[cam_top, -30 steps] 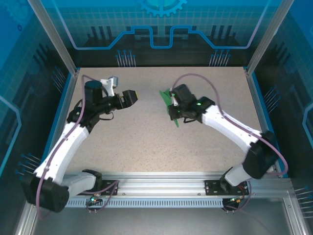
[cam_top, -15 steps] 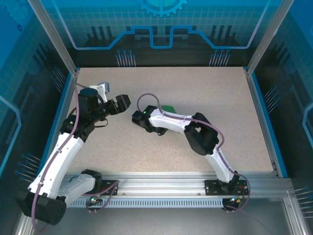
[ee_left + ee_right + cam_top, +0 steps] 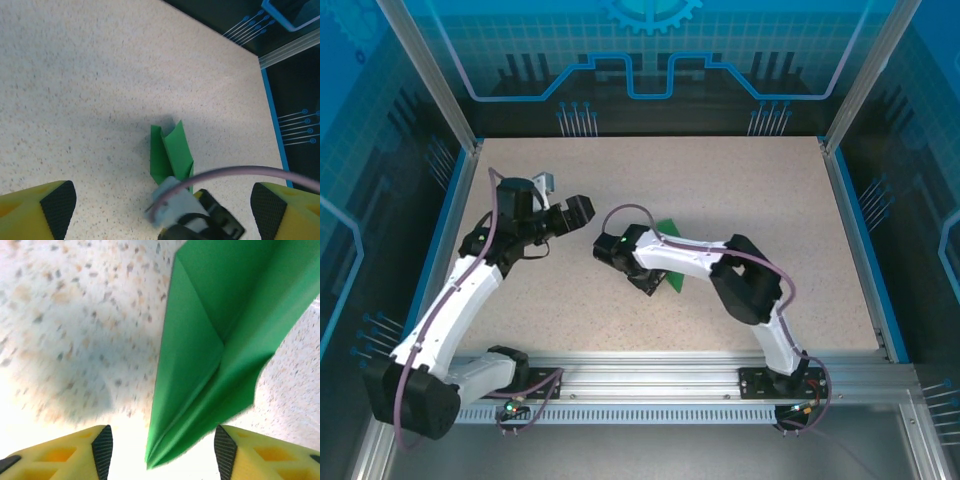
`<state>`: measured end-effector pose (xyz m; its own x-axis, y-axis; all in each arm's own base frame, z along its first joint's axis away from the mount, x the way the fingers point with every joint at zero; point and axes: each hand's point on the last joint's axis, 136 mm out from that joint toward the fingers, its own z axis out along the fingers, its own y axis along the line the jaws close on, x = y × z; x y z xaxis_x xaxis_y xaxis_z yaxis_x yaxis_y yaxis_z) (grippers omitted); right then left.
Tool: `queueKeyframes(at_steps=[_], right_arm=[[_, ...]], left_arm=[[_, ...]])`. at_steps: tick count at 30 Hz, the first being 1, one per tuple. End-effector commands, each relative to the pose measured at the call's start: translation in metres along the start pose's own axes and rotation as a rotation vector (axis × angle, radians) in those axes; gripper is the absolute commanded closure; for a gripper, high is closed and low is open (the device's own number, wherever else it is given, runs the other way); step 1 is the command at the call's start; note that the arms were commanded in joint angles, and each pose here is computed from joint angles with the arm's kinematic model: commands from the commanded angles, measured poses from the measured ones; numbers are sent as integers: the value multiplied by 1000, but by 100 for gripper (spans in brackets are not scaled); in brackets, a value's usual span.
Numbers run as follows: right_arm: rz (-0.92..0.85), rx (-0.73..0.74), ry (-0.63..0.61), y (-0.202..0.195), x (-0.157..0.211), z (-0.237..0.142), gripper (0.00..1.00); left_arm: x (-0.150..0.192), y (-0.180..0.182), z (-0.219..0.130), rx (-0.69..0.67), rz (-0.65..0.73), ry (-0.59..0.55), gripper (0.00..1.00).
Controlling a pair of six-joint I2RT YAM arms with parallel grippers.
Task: Fold a paper plane with a square sheet of paper (fold left side to right side)
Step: Turn over the paper at the center of the table.
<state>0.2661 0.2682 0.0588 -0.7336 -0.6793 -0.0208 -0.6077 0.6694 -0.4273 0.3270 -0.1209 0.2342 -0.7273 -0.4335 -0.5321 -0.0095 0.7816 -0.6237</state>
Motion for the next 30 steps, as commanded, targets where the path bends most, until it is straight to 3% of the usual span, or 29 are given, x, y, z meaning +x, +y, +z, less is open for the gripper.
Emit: queueKeyframes(at_steps=[1,8,15,23,30], right_arm=[[120,-114,-70,-3,6,-22,37],[358,-253,-198,-36,21,-27,31],[602,-355,-377,-82,38,-38,20],[730,-425,-512,-103,52,-48,14],[732,-463,-488,-90,55,-38,13]], left_arm=[[19,5,24,49,-98,96,6],[61,3,85,164,-230,287,10],[106,-18,138,155,-266,430,13],[123,-33,170,106,-281,501,22],[124,-31,196,75,-261,516,31]])
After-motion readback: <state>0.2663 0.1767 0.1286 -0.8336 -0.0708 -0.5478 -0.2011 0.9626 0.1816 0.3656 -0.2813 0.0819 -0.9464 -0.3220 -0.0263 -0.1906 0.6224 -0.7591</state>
